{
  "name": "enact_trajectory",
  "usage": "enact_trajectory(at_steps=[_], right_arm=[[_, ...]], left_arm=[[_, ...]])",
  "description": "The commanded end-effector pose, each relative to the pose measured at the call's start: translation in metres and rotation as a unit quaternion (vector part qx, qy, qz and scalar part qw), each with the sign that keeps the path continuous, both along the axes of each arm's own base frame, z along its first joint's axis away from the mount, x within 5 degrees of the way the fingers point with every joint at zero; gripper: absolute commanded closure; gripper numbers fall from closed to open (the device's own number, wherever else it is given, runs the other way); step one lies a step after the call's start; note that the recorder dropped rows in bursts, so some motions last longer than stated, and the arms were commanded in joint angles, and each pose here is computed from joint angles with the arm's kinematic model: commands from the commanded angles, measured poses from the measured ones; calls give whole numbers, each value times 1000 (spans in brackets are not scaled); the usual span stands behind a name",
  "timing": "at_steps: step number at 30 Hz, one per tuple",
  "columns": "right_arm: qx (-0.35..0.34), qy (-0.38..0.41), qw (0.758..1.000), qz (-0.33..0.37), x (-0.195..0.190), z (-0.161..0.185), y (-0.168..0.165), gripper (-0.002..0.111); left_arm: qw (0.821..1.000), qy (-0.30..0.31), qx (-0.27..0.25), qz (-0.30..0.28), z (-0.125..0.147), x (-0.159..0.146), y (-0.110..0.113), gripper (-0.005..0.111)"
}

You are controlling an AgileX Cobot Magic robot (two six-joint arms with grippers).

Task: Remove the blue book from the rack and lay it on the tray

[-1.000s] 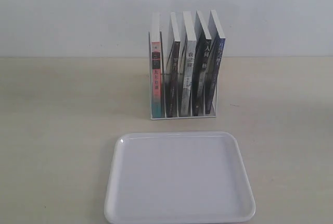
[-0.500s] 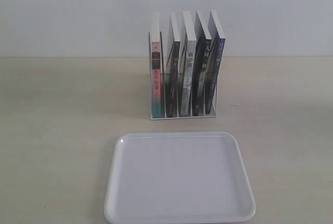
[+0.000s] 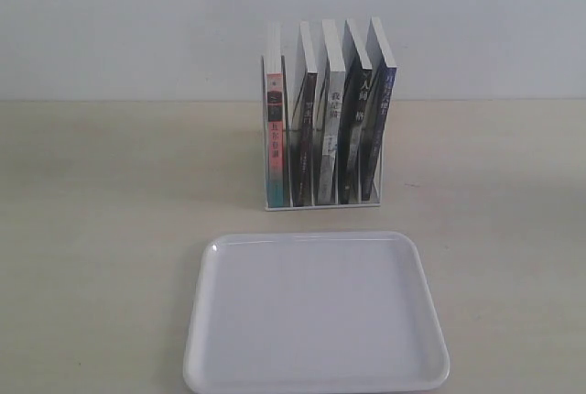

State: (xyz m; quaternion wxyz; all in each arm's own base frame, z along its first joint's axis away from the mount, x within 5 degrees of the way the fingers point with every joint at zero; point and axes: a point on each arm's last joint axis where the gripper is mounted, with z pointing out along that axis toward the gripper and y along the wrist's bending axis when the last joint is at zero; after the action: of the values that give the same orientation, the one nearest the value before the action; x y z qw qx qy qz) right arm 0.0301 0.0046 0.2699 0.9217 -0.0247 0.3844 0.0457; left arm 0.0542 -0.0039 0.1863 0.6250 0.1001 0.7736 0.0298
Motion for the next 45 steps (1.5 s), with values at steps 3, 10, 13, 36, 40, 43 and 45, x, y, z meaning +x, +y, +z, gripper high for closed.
enact_trajectory(at_steps=[3, 10, 13, 36, 40, 43, 45], right_arm=[[24, 69, 997, 26, 6, 63, 1, 108], [31, 463, 885, -22, 87, 91, -1, 108], [40, 590, 806, -33, 120, 74, 1, 108], [-67, 728, 658, 183, 227, 68, 51, 108], [-89, 703, 665, 237, 242, 93, 65, 108], [-114, 690, 668, 256, 249, 102, 87, 108], [-124, 677, 675, 266, 253, 105, 109, 108]], left_arm=[[1000, -6, -10, -4, 0, 0, -1, 102], [1000, -6, -10, -4, 0, 0, -1, 102], [1000, -6, -10, -4, 0, 0, -1, 102], [1000, -6, -10, -4, 0, 0, -1, 102], [1000, -6, -10, -4, 0, 0, -1, 102], [1000, -6, -10, -4, 0, 0, -1, 102], [1000, -6, -10, -4, 0, 0, -1, 102]])
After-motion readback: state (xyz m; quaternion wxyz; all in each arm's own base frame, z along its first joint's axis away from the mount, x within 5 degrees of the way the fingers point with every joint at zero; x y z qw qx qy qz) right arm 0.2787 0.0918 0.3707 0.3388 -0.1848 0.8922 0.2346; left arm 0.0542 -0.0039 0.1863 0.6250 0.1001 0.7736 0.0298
